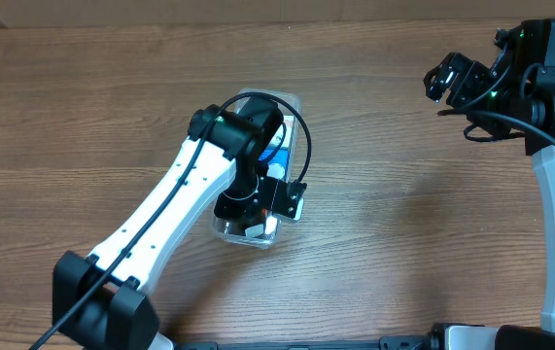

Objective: Pack container
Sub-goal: 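Lower the dark bottle into the container's near end and release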

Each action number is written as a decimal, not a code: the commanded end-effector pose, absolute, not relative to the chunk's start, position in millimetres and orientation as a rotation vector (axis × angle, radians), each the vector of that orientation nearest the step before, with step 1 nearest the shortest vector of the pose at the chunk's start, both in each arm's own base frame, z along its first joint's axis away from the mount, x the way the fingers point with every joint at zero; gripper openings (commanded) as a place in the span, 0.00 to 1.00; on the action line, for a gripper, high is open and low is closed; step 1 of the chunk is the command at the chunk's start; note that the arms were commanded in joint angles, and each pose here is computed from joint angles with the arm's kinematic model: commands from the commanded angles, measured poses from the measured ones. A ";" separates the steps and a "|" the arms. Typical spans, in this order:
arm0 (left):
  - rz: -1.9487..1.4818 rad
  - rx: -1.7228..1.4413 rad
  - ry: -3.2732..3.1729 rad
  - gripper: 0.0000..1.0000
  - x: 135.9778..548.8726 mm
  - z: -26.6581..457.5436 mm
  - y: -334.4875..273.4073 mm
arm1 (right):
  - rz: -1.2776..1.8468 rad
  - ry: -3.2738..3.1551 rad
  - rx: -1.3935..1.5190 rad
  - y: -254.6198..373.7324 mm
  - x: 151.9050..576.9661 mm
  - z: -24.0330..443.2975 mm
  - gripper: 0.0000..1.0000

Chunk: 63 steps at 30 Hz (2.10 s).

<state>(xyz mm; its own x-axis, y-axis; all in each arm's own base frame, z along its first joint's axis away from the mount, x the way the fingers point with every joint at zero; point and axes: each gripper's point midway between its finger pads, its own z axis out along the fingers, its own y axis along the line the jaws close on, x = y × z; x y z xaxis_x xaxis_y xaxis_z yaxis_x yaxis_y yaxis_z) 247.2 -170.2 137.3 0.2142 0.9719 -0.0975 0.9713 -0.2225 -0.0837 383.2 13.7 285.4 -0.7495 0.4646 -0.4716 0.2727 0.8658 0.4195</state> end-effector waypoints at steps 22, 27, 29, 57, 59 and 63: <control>0.232 -2.445 -1.927 0.14 258.4 115.3 -176.9 | 0.446 2.434 0.533 13.4 382.8 292.4 1.00; 0.230 -2.446 -1.926 0.16 258.5 115.2 -176.8 | 0.446 2.434 0.533 13.4 382.8 292.4 1.00; 0.206 -2.436 -1.927 0.16 259.6 114.9 -174.0 | 0.446 2.434 0.533 13.4 382.8 292.4 1.00; 0.075 -2.589 -1.785 0.12 282.8 106.7 -172.9 | 0.446 2.434 0.533 13.4 382.8 292.4 1.00; 0.076 -2.586 -1.782 0.13 282.8 105.1 -172.8 | 0.446 2.433 0.533 13.4 382.9 292.5 1.00; 0.077 -2.587 -1.782 0.23 282.9 105.0 -173.0 | 0.446 2.433 0.534 13.4 382.9 292.5 1.00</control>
